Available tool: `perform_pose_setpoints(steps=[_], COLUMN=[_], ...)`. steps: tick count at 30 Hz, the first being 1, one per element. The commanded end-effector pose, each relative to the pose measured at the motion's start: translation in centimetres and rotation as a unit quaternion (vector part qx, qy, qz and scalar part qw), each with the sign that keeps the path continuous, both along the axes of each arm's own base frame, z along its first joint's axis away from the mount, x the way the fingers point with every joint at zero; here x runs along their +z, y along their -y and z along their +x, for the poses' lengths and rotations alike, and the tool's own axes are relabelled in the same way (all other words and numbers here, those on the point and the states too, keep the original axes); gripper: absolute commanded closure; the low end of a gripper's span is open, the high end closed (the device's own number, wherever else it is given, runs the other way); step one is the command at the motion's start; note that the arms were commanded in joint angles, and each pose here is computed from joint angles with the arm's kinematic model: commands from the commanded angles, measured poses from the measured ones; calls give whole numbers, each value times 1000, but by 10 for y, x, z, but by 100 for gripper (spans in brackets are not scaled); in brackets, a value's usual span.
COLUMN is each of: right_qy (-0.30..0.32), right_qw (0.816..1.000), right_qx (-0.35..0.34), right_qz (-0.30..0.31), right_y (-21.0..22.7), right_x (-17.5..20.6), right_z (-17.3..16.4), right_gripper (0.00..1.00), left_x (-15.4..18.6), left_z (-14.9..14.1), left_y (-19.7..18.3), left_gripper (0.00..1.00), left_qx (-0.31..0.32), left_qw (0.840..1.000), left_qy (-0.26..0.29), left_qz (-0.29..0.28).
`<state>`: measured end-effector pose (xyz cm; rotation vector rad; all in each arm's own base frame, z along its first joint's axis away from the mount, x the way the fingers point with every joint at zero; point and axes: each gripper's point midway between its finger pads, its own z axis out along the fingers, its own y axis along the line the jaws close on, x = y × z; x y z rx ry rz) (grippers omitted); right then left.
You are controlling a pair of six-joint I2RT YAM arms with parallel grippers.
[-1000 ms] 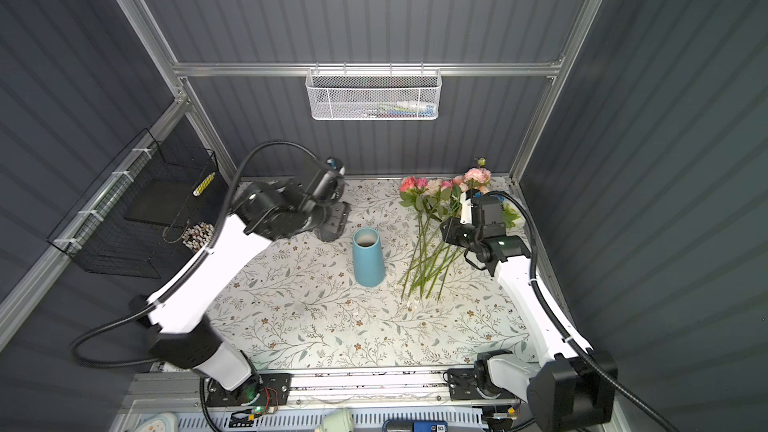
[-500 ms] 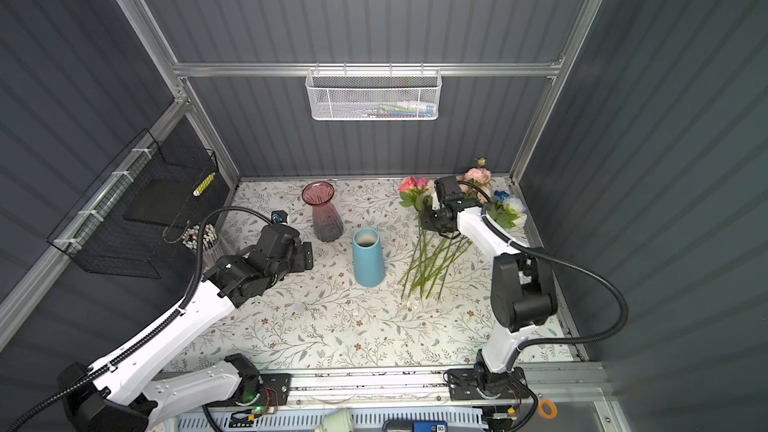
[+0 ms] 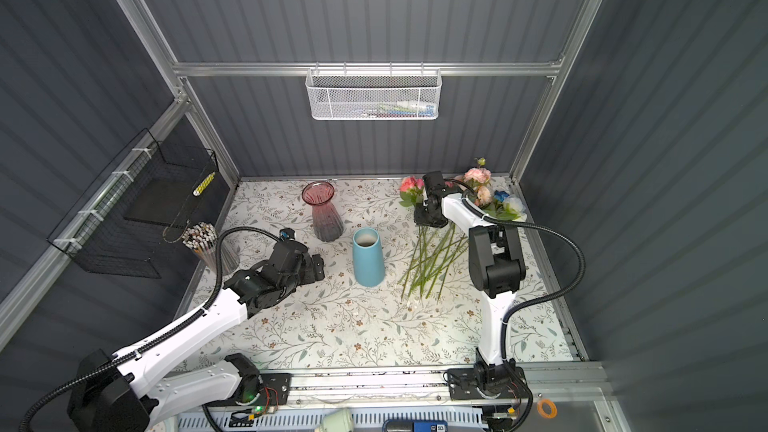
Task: Arrange flowers in a vase
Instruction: Pick up the flower from the flowers.
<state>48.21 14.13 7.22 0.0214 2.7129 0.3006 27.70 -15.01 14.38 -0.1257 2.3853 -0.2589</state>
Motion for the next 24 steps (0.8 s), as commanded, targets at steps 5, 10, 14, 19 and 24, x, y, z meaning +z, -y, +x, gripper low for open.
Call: perform_pose_setpoints(steps=[5,10,14,19,24], right_qy=[-17,-25,-23,-22,-28], right_qw=[1000,1000,1000,1000,999], right_qx=[11,12,15,9,15], right_qz=[-9,-13,-6,-12,-10], right_y=[-5,-7,-10,-11,-15], right_x=[-12,-18,-18,-20,-24], right_z=[8,11,14,18,19], right_gripper=[67,68,71,76,79], left_x=[-8,-13,-14,-10,-7], left_z=[7,9,10,13,16], left_y=[12,15,15,13,15], left_gripper=[9,9,9,9,8], left_qx=[-8,-11,-14,-21,-30], left_qw=[1000,1000,1000,1000,999], left_qy=[-5,-10,-8,-2,-1], left_qz=[-21,-19,-15,5,14])
